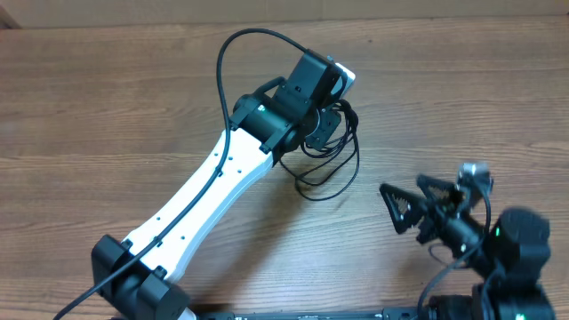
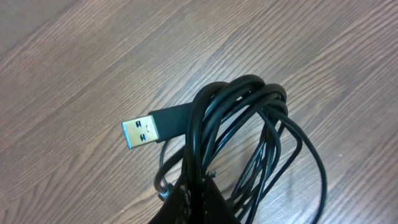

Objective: Untangle cables

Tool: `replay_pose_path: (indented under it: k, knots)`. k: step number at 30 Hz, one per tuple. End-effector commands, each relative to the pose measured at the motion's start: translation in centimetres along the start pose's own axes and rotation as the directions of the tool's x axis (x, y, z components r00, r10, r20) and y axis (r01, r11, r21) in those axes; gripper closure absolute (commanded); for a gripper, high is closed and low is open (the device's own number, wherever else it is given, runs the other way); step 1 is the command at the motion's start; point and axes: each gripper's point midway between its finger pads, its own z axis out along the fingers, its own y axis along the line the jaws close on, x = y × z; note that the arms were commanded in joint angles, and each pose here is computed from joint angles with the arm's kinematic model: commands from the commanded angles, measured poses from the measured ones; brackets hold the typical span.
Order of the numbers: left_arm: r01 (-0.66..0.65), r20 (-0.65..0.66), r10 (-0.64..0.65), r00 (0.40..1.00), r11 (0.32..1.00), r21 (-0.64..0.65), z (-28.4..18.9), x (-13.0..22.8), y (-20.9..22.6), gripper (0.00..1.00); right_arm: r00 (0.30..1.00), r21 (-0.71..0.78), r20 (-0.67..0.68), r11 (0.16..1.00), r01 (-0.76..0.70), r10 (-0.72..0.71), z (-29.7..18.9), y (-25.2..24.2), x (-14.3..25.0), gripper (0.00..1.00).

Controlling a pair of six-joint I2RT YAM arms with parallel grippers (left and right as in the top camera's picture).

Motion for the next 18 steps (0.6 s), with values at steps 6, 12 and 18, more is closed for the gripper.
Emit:
replay_pose_path:
  k: [6,12,18]
  knots:
    - [-0.003,0.013,0.002,1.0,0.994,0.113,-2.2,-0.3,-1.7,0.96,0.992,-0.306,-0.114,0.952,0.023,-0.061,3.2,4.3,-3.1,0.19]
    - [-0.137,0.045,0.129,0.991,0.946,0.294,-4.4,0.3,-4.6,0.96,0.987,-0.242,-0.158,0.97,-0.024,-0.015,5.5,1.8,-2.8,0.29]
    - [-0.116,0.103,0.086,0.991,0.936,0.332,-6.2,-0.6,-3.2,0.96,0.981,-0.232,-0.195,0.972,-0.041,-0.005,6.5,0.8,-2.1,0.31]
